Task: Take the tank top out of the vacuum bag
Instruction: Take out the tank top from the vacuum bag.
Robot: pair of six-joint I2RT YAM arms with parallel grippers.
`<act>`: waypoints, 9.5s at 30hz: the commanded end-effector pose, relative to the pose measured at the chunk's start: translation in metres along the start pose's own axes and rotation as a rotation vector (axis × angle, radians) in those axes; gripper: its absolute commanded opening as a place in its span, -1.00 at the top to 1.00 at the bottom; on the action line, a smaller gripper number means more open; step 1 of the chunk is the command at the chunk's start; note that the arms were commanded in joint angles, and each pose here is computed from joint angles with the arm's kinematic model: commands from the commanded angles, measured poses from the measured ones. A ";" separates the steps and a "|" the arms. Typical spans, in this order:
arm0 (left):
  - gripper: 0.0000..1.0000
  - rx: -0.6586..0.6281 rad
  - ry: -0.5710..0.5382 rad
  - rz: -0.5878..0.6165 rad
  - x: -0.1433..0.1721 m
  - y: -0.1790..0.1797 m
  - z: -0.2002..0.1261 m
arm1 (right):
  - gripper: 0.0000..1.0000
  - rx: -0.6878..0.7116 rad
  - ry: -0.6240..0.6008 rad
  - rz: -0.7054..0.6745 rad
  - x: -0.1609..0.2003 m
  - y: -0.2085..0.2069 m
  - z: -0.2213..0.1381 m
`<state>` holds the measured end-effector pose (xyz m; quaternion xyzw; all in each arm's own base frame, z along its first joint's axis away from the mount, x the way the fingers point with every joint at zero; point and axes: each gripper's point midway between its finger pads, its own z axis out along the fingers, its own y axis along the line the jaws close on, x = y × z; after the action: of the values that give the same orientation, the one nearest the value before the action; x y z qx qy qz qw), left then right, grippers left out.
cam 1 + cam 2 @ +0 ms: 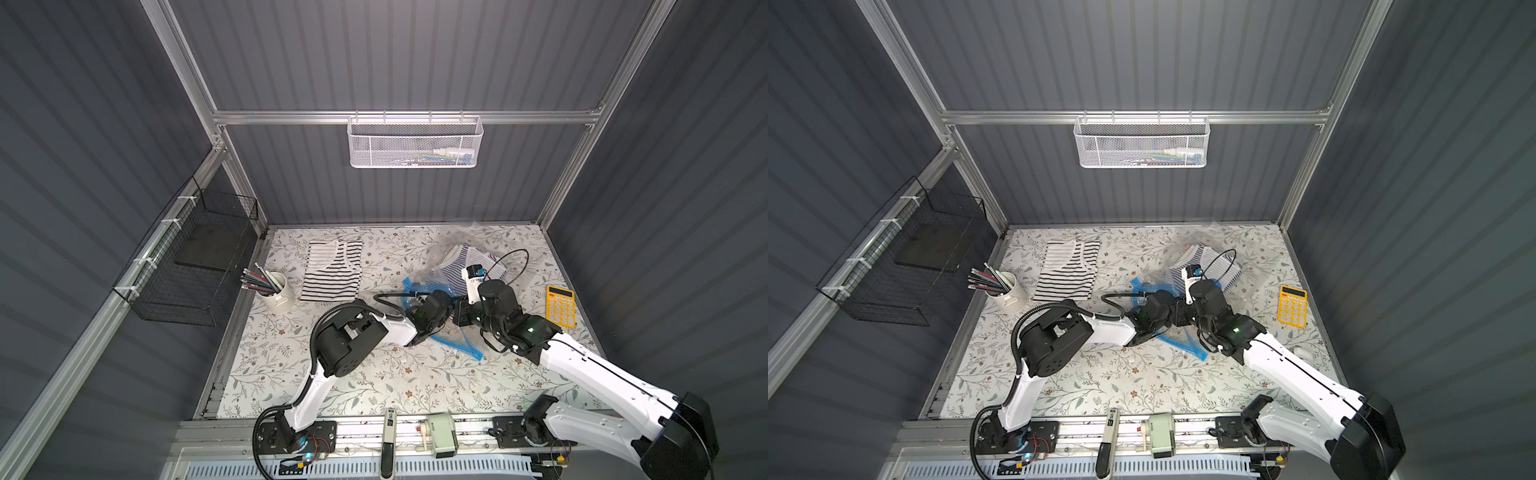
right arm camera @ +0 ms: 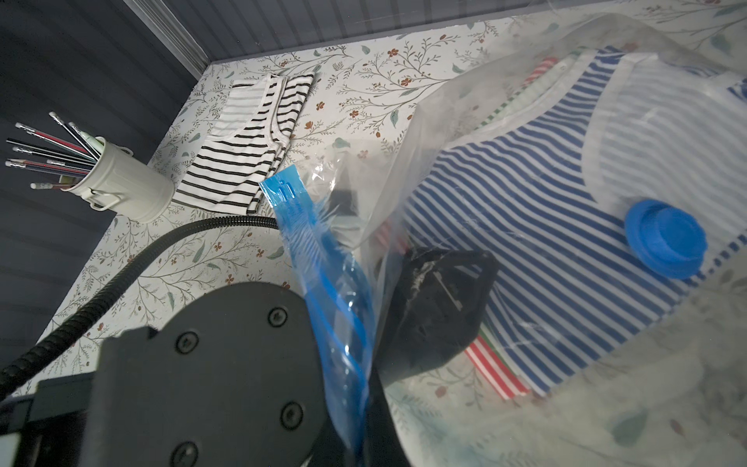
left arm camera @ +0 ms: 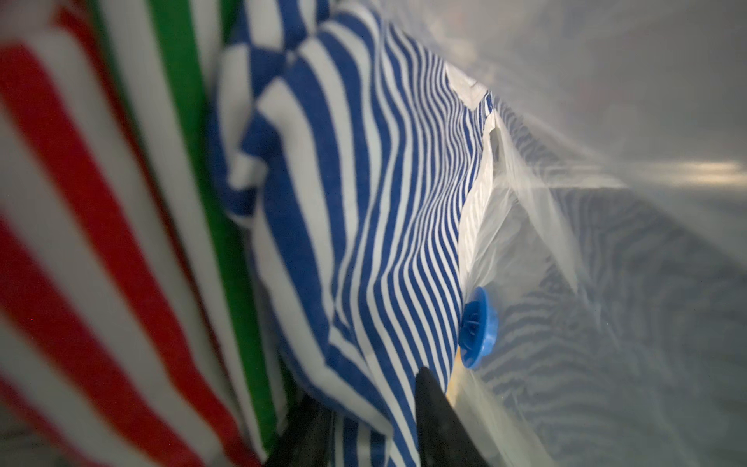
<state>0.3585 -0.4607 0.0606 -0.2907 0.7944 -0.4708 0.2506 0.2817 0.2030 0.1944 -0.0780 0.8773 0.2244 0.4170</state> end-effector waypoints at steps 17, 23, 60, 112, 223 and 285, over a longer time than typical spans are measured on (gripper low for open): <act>1.00 0.003 -0.015 0.073 -0.006 -0.001 -0.005 | 1.00 -0.083 -0.017 -0.015 -0.006 0.020 -0.007; 1.00 0.069 -0.015 0.114 -0.007 -0.026 -0.023 | 1.00 -0.046 -0.044 -0.005 -0.012 0.013 -0.009; 0.15 -0.013 -0.021 -0.008 0.000 0.024 -0.014 | 1.00 -0.020 -0.058 -0.010 -0.015 0.005 -0.011; 0.16 0.083 -0.033 0.014 -0.007 -0.008 0.017 | 1.00 -0.025 -0.043 -0.001 -0.008 0.000 -0.006; 1.00 0.169 0.009 -0.022 -0.012 -0.059 -0.156 | 1.00 0.045 -0.121 0.061 -0.039 -0.019 -0.025; 1.00 0.210 -0.413 0.056 -0.140 -0.133 -0.375 | 1.00 0.083 -0.082 0.105 -0.025 -0.028 -0.037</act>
<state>0.2329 -0.2094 0.3524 -0.3238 0.6924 -0.4975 0.4102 0.2834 0.1624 0.2197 -0.0088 0.8741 0.2086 0.4385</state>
